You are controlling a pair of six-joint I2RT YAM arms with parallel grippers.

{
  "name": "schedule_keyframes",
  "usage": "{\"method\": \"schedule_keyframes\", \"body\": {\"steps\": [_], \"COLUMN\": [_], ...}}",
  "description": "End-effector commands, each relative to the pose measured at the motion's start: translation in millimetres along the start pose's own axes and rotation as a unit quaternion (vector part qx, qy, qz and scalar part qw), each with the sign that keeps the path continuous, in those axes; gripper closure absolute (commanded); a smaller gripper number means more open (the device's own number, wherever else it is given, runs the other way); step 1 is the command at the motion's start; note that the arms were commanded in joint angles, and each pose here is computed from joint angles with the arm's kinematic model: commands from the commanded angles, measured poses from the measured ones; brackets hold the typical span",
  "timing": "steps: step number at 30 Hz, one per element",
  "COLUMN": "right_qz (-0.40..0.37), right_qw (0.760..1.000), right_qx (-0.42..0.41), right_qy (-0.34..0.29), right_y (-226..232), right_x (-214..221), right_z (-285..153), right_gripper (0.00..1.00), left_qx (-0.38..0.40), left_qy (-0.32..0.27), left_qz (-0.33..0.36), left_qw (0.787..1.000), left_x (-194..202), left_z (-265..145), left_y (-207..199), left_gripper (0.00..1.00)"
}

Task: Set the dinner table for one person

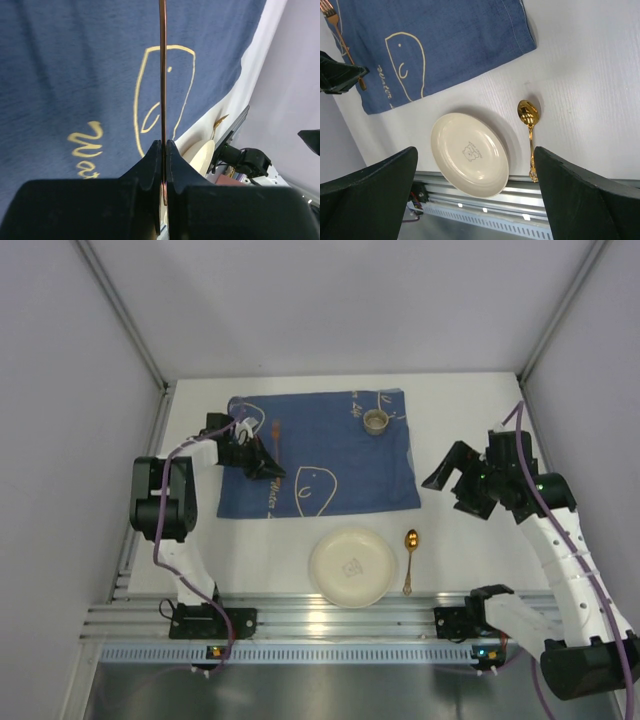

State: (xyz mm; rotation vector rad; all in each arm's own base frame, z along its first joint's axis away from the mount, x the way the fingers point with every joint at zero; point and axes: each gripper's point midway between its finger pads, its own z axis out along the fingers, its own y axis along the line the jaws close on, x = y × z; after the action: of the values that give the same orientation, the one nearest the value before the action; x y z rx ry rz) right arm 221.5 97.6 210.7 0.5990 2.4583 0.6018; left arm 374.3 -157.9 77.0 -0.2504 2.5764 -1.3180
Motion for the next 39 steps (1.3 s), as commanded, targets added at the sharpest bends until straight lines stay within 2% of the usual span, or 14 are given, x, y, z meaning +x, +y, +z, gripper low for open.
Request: {"method": "schedule_keyframes", "body": {"steps": [1, 6, 8, 10, 17, 22, 23, 24, 25, 26, 29, 33, 39], "right_qz": [-0.008, -0.010, -0.011, -0.010, -0.012, -0.012, -0.014, -0.016, -0.018, -0.022, -0.034, -0.039, -0.068], "right_qw": [1.000, 1.000, 1.000, 1.000, 1.000, 1.000, 1.000, 1.000, 1.000, 1.000, 0.999, 0.996, 0.988], "right_qx": [-0.014, -0.018, -0.017, -0.014, -0.014, -0.014, -0.014, -0.013, -0.010, -0.007, 0.006, 0.036, 0.082], "right_qy": [-0.007, -0.002, -0.001, 0.002, 0.000, 0.004, 0.003, 0.002, 0.005, 0.004, 0.015, 0.066, 0.115], "right_y": [6, 10, 10, 9, 8, 7, 7, 7, 5, 4, -6, -35, -67], "right_x": [-7, -9, -10, -9, -10, -9, -10, -11, -11, -11, -5, 25, 65], "right_z": [-3, 1, 3, 5, 9, 14, 15, 15, 17, 18, 25, 49, 72], "right_gripper": [0.00, 0.00, 0.00, 0.00, 0.00, 0.00, 0.00, 0.00, 0.00, 0.00, 0.00, 0.00, 0.00], "left_qx": [0.040, 0.020, 0.004, -0.029, -0.091, -0.121, -0.136, -0.142, -0.146, -0.158, -0.179, -0.219, -0.208], "left_qy": [0.002, 0.004, 0.018, 0.028, 0.075, 0.070, 0.072, 0.067, 0.065, 0.061, 0.038, -0.009, -0.096], "left_qz": [0.047, 0.027, 0.025, 0.005, -0.063, -0.064, -0.067, -0.063, -0.062, -0.060, -0.046, -0.020, 0.023], "left_qw": [0.998, 0.999, 1.000, 0.999, 0.991, 0.988, 0.986, 0.986, 0.985, 0.984, 0.982, 0.976, 0.973], "left_x": [-21, -44, -41, -36, -10, -8, -6, -9, -9, -10, -16, -27, -41], "left_z": [-13, -25, -20, -17, -14, -21, -23, -27, -29, -31, -45, -70, -113], "left_y": [-21, -3, 10, 28, 63, 67, 70, 69, 68, 70, 61, 48, -12], "left_gripper": [1.00, 1.00, 0.98, 0.92, 0.85, 0.67, 0.56, 0.39, 0.15, 0.02, 0.02, 0.02, 0.02]}}
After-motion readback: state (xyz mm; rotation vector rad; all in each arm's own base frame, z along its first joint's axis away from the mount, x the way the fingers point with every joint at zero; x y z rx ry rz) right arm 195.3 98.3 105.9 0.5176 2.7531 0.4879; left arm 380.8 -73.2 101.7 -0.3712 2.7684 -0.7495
